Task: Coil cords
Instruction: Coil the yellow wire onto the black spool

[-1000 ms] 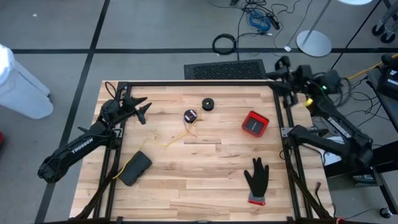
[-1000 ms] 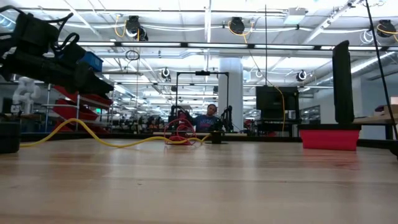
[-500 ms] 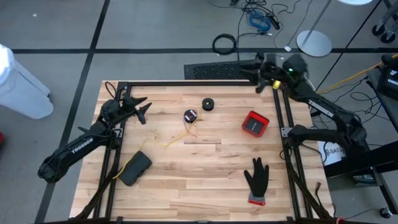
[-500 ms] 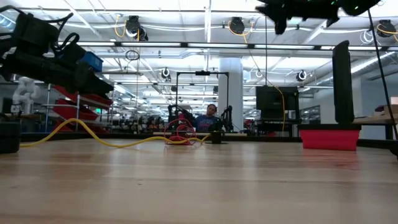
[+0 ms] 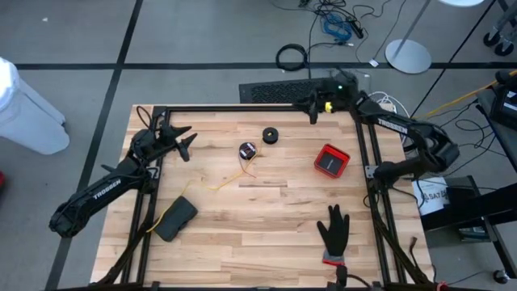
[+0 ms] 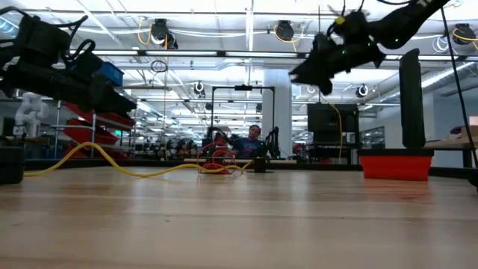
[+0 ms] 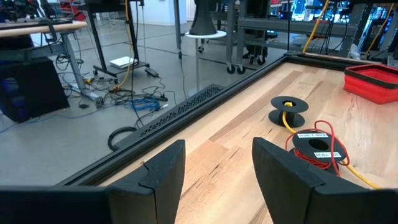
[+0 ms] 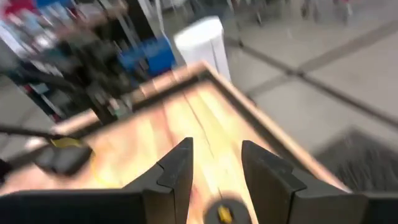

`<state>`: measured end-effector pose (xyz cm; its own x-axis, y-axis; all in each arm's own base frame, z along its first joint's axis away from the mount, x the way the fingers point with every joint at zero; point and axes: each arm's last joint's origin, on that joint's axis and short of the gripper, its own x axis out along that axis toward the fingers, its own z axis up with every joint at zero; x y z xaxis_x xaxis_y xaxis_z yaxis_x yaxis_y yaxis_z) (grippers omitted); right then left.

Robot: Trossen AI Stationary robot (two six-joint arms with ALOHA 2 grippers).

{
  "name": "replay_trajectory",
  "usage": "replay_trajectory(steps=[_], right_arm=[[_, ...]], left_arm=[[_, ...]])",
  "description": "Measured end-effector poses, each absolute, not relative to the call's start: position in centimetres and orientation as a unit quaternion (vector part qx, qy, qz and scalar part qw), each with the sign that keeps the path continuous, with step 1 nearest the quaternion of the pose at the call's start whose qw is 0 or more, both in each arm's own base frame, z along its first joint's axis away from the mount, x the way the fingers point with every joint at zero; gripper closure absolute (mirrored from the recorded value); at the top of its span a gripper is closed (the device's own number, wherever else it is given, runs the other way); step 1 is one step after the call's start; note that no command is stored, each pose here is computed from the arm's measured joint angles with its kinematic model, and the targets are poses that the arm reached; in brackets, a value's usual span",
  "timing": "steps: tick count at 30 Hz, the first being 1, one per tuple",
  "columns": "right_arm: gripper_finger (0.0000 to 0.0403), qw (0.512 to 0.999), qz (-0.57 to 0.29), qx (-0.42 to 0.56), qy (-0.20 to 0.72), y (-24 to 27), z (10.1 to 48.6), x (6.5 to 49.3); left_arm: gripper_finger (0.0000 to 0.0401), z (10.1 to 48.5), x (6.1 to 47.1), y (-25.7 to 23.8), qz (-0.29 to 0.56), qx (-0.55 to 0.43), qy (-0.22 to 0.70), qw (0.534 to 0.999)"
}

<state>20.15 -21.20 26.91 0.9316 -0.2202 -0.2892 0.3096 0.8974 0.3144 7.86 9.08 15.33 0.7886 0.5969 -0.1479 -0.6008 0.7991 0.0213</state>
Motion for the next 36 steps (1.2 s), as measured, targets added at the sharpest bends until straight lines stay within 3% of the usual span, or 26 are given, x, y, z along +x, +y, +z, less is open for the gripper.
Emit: replay_trajectory(steps=[10, 18, 22, 28, 36], right_arm=[[0.0277, 0.919, -0.135, 0.213, 0.304, -20.6, 20.8, 21.6], [0.0277, 0.922, -0.07, 0.189, 0.331, -19.1, 16.9, 25.7], [0.0277, 0.952, 0.002, 0.159, 0.26, -18.0, 16.1, 29.0], [0.0277, 0.99, 0.079, 0.091, 0.072, -15.8, 17.6, 33.1], [0.0277, 0.974, 0.095, -0.031, -0.203, -12.9, 23.0, 33.6]], left_arm=[[0.0208, 15.3, 7.9, 9.1, 0.317, -0.013, 0.074, 0.946], [0.0208, 15.3, 7.9, 9.1, 0.317, -0.014, 0.074, 0.946], [0.0208, 15.3, 7.9, 9.1, 0.317, -0.013, 0.074, 0.946], [0.0208, 15.3, 7.9, 9.1, 0.317, -0.014, 0.074, 0.946], [0.0208, 15.3, 7.9, 9.1, 0.317, -0.014, 0.074, 0.946]])
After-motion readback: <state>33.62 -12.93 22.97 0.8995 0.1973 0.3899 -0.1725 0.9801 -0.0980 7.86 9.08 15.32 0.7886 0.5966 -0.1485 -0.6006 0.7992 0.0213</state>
